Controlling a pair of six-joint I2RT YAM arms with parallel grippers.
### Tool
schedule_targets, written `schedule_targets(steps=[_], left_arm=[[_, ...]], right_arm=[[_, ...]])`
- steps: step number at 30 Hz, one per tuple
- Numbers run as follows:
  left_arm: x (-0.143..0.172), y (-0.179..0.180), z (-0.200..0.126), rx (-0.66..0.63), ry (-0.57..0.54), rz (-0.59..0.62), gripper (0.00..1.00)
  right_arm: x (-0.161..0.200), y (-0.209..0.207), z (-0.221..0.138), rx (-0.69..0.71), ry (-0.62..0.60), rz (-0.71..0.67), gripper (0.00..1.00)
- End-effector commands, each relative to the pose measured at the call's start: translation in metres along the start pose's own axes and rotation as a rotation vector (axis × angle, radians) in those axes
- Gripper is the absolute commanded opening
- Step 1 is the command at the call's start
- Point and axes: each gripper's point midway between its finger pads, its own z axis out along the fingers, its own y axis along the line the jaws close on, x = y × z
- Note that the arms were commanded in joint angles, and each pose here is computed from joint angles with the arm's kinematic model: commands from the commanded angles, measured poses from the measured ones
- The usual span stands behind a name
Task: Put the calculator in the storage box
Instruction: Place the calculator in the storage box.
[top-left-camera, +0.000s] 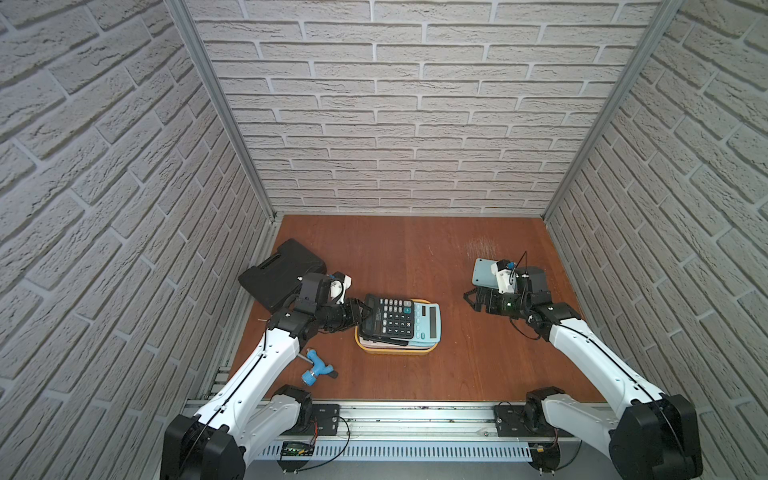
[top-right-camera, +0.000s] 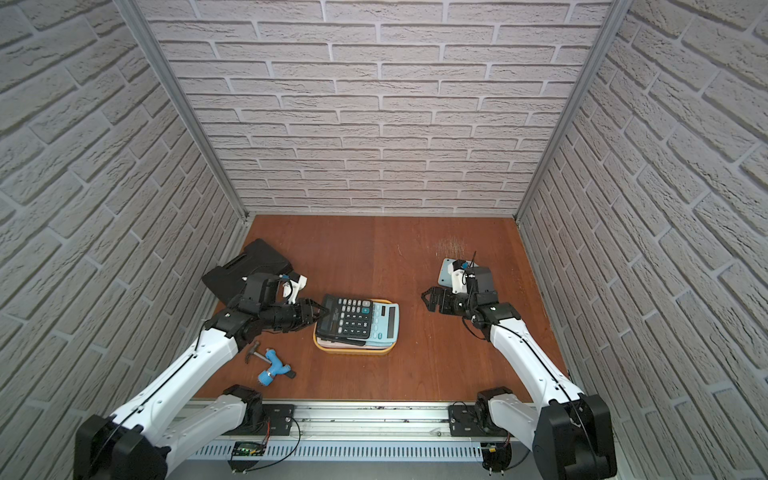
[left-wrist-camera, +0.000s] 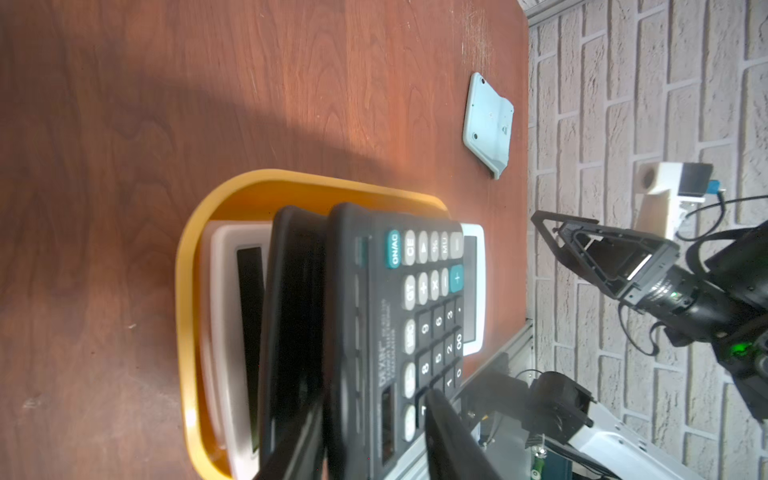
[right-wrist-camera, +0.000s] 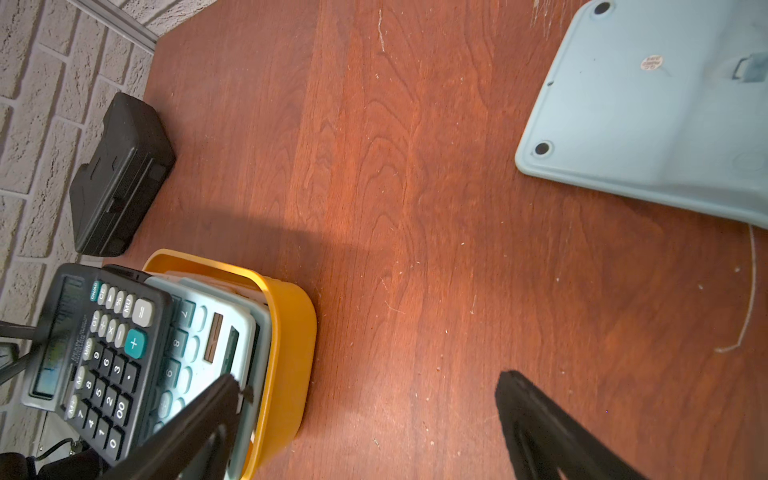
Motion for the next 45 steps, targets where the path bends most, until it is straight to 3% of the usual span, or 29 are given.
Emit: schedule_targets(steps=[1, 3, 10, 17, 28, 35, 45], left_arm=[[-0.002, -0.002, -0.006, -0.013, -0.018, 0.035, 0.51], [-0.005, -0.003, -0.011, -0.038, -0.031, 0.047, 0.58], [-0.034, -0.015, -0.041, -0.155, -0.132, 0.143, 0.98], [-0.075, -0.043, -0.038, -0.167, -0.173, 0.23, 0.98], [-0.142, -0.073, 0.021, -0.175, -0.128, 0.294, 0.98], [-0.164, -0.077, 0.06, -0.163, -0.078, 0.29, 0.98], [-0.161, -0.065, 0.089, -0.17, -0.024, 0.271, 0.98]], right_arm=[[-0.004, 0.004, -0.003, -0.029, -0.029, 0.002, 0.99], [-0.004, 0.003, -0.003, -0.031, -0.028, 0.009, 0.99], [-0.014, -0.009, -0.002, -0.005, -0.051, 0.079, 0.99], [-0.042, -0.04, -0.009, 0.037, -0.137, 0.209, 0.99], [-0.109, -0.108, 0.0, 0.12, -0.262, 0.407, 0.99], [-0.143, -0.142, 0.048, 0.146, -0.207, 0.446, 0.99], [-0.173, -0.177, 0.105, 0.179, -0.077, 0.454, 0.99]])
